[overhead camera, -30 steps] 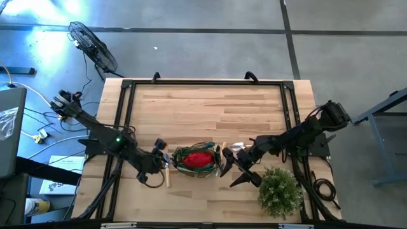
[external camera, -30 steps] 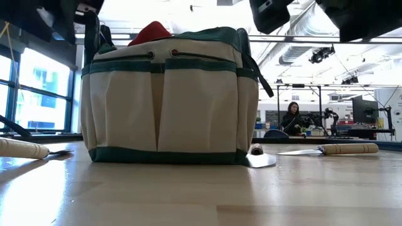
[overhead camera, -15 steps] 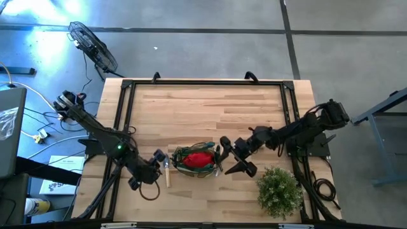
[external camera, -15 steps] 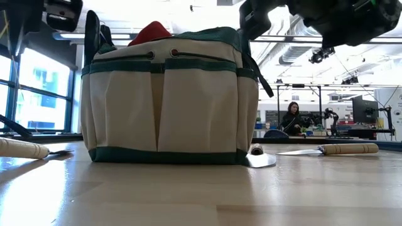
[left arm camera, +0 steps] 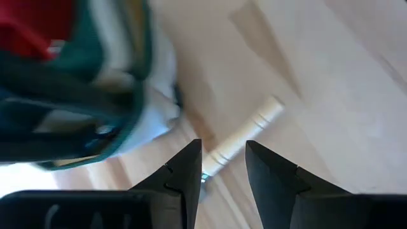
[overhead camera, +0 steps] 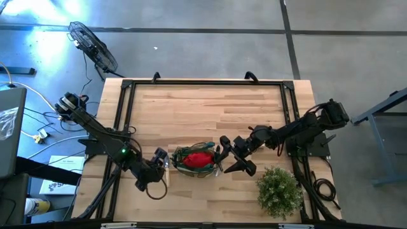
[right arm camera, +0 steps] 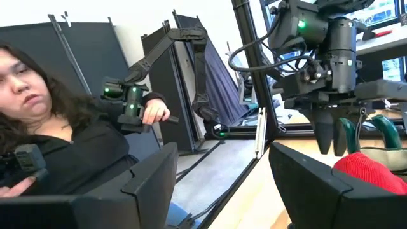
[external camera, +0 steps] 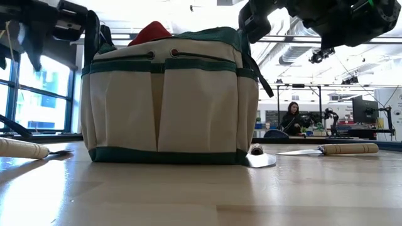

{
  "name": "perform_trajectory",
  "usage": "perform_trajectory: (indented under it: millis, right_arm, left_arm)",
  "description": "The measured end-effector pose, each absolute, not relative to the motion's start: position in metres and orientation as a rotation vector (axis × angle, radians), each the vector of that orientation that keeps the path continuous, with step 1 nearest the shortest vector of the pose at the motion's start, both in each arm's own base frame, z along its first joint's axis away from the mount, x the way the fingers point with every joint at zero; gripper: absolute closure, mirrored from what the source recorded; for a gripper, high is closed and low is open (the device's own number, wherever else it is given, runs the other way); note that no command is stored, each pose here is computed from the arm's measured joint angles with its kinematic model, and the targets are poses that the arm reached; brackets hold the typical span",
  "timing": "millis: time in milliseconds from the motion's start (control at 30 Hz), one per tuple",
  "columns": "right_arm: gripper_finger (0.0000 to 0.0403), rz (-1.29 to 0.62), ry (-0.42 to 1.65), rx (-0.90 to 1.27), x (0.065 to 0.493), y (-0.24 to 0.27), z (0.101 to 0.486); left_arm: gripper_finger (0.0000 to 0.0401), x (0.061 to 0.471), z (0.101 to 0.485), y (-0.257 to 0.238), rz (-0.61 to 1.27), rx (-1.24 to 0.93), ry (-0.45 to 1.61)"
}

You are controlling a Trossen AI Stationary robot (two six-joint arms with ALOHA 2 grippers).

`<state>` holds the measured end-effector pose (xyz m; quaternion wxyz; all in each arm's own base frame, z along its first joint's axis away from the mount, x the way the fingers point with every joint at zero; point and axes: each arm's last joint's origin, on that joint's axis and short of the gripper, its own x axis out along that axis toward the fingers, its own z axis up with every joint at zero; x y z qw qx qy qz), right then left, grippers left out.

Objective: Pick & Place Garden tools in Gardening bag
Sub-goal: Put the left brown trowel into the green gardening bag

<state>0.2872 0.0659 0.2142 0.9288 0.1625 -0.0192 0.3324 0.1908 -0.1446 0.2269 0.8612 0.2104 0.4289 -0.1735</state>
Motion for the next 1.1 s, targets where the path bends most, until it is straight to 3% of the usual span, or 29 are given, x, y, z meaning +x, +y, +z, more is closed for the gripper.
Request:
perform_trajectory:
  millis: [233,600,933,1100]
  right_arm:
    - [0.0163,0.681,-0.039,0.334,0.2872,0.0661,0.2142]
    - [0.0163,0.672,-0.039,0.335,0.2874,0.0659,0.2142]
    - [0.0163,0.672,-0.039,0.335,0.2874,0.0659,0.2142]
    - [0.0163,0.672,-0.039,0.335,0.2874,0.0659,0.2142]
  left_arm:
    - [0.0285,0.1929,0.2283,-0.143,-0.189,0.282,0.881]
    - [0.0282,0.1917,0.2281,-0.1477,-0.295,0.144,0.934]
    - [0.0175,0.1917,0.2279,-0.147,-0.274,0.145,0.932]
    - [0.015,0.1924,0.2285,-0.1475,-0.276,0.139,0.923]
